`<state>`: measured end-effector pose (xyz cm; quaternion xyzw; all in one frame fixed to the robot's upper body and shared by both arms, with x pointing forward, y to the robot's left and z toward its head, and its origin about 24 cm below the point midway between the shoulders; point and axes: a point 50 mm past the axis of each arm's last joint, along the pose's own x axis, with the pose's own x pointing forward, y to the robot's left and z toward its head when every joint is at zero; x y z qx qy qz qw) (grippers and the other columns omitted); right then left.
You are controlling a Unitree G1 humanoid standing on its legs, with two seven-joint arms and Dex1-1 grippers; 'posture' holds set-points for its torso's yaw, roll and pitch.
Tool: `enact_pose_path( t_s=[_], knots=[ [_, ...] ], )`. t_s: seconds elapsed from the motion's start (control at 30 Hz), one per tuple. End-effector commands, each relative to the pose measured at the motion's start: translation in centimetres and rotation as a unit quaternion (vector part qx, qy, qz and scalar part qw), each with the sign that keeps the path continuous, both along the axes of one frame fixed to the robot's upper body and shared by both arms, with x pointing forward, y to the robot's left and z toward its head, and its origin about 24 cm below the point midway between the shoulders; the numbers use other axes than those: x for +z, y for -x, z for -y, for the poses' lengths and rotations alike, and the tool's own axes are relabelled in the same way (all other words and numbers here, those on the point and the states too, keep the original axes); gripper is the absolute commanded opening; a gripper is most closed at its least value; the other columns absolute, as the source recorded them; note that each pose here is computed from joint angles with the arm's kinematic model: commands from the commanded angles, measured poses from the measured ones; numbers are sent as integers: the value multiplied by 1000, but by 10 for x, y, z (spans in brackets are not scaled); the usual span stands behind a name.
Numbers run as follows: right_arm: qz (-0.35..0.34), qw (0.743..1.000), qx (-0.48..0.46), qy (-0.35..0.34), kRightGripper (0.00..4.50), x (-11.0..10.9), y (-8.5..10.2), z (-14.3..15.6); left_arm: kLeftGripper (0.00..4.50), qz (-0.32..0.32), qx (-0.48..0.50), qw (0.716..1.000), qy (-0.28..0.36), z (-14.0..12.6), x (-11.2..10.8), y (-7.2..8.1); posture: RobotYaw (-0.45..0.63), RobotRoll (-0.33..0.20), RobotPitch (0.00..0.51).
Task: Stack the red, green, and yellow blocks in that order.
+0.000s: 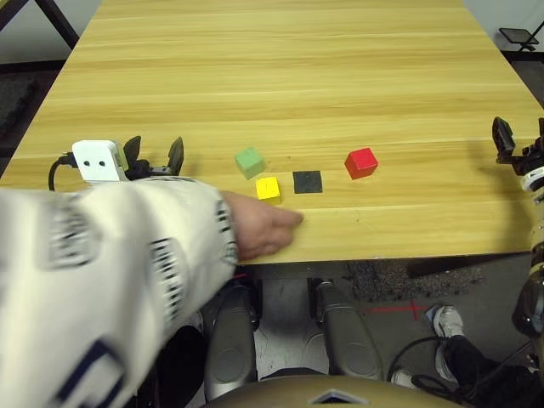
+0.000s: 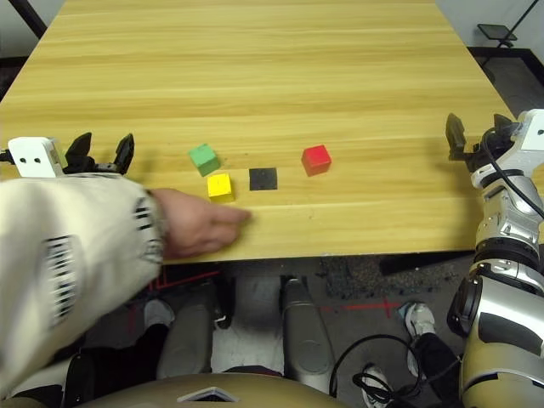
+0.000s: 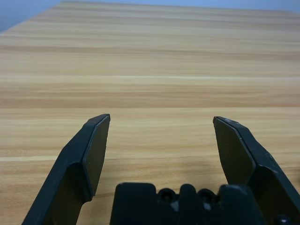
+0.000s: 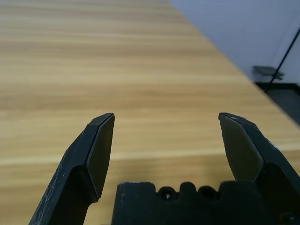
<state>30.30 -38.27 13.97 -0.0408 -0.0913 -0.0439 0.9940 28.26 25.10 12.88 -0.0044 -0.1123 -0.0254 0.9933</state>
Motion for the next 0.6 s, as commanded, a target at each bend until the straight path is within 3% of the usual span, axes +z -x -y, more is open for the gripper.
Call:
enact_pose_path(
  t_s=[0.03,0.1,0.27,0.47,0.6],
  knots=[
    [-29,999,34,-7,4500,-12,5,-3,4479,-20,2,1000,-1,-2,-9,2,35,-56,257],
    [-39,998,55,5,4500,-11,5,-4,4479,-23,-2,1000,-5,-6,-10,3,37,-53,254],
    [-59,973,215,63,4500,25,-11,-23,4479,27,-121,992,-38,-6,48,0,63,-30,248],
    [-121,891,417,131,4500,38,-26,-62,4479,8,-311,943,-118,15,99,2,107,-45,219],
    [-165,812,526,192,4500,44,-32,-85,4479,-40,-412,897,-156,38,100,3,121,-51,204]
  ],
)
